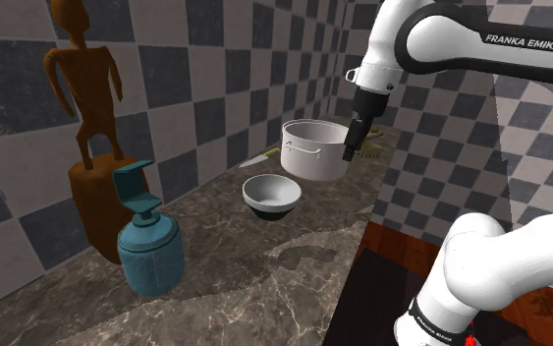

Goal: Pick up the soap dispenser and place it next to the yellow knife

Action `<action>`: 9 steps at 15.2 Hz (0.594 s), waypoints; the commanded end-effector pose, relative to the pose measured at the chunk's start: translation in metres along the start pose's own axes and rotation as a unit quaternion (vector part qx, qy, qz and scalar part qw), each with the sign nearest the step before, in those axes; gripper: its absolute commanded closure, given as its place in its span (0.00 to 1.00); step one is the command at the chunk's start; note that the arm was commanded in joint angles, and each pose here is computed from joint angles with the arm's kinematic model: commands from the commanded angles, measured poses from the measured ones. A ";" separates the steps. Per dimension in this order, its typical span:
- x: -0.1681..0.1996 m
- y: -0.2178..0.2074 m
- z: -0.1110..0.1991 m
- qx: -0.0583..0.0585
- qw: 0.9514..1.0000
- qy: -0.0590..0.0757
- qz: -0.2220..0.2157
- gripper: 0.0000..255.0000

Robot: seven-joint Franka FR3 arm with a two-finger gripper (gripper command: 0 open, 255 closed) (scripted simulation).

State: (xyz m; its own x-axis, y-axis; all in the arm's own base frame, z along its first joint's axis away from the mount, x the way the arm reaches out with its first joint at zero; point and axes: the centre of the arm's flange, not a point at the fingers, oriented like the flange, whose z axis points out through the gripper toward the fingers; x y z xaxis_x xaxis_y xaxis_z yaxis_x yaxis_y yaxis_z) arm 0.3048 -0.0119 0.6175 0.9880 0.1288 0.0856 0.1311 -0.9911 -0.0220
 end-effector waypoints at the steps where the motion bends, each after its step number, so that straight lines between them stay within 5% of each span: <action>1: 0.000 0.000 0.000 0.000 1.000 0.000 0.000 0.00; 9: 0.050 -0.088 0.015 -0.002 1.000 0.024 -0.004 0.00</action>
State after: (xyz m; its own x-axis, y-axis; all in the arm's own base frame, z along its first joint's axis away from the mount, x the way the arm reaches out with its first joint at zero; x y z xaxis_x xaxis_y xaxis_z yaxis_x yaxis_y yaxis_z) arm 0.3395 0.0708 0.6112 0.9826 0.1358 0.1268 0.1389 -0.9902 -0.0161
